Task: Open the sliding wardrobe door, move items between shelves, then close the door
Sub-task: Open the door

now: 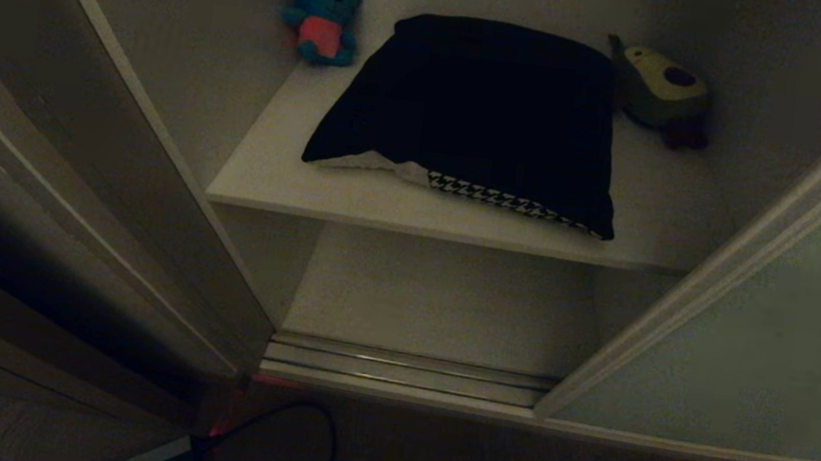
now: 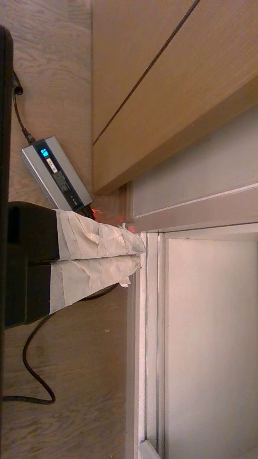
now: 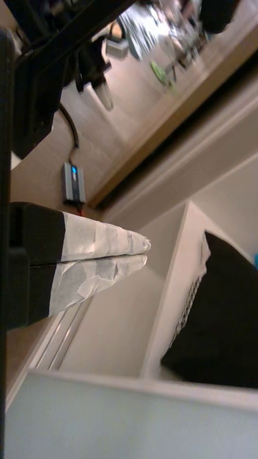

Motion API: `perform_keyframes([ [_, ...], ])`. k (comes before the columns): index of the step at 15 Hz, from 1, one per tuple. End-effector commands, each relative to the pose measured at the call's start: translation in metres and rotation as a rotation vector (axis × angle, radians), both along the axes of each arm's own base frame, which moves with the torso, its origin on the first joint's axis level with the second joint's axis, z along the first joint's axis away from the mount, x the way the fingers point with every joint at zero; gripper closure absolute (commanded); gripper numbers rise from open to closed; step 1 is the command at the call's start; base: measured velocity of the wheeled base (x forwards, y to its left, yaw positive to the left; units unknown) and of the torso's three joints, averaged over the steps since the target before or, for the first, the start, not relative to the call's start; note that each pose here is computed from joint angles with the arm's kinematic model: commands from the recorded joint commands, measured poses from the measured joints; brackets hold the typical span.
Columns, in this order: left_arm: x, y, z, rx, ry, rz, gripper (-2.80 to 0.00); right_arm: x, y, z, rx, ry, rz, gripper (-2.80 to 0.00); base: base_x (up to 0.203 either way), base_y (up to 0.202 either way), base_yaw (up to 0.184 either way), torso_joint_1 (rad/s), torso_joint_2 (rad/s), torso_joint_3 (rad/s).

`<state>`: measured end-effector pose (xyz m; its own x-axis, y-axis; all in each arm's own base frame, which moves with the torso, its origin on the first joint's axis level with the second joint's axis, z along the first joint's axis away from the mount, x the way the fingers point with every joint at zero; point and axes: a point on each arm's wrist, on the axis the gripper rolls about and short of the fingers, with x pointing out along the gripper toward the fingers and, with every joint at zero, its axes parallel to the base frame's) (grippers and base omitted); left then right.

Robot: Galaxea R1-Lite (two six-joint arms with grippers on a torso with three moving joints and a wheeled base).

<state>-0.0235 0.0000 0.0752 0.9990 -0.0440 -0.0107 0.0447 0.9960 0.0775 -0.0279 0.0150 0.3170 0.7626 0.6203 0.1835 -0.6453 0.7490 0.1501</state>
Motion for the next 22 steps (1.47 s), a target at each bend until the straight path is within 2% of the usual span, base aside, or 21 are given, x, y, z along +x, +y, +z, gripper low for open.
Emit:
perform_keyframes([
  [1, 0.0, 0.0, 0.0, 0.0, 0.002, 0.0, 0.0, 0.026, 0.0, 0.01, -0.003, 0.058, 0.025, 0.0, 0.0, 0.0, 0.0, 0.0, 0.0, 0.0],
  [9, 0.0, 0.0, 0.0, 0.0, 0.002, 0.0, 0.0, 0.095, 0.0, 0.038, 0.021, 0.07, 0.084, 0.0, 0.0, 0.0, 0.0, 0.0, 0.0, 0.0],
  [13, 0.0, 0.0, 0.0, 0.0, 0.001, 0.0, 0.0, 0.115, 0.003, 0.057, 0.022, 0.056, 0.11, 0.0, 0.0, 0.0, 0.0, 0.0, 0.0, 0.0],
  [19, 0.0, 0.0, 0.0, 0.0, 0.001, 0.0, 0.0, 0.137, 0.003, 0.061, 0.019, 0.074, 0.092, 0.0, 0.0, 0.0, 0.0, 0.0, 0.0, 0.0],
  [22, 0.0, 0.0, 0.0, 0.0, 0.001, 0.0, 0.0, 0.147, 0.002, 0.068, 0.032, 0.067, 0.032, 0.0, 0.0, 0.0, 0.0, 0.0, 0.0, 0.0],
])
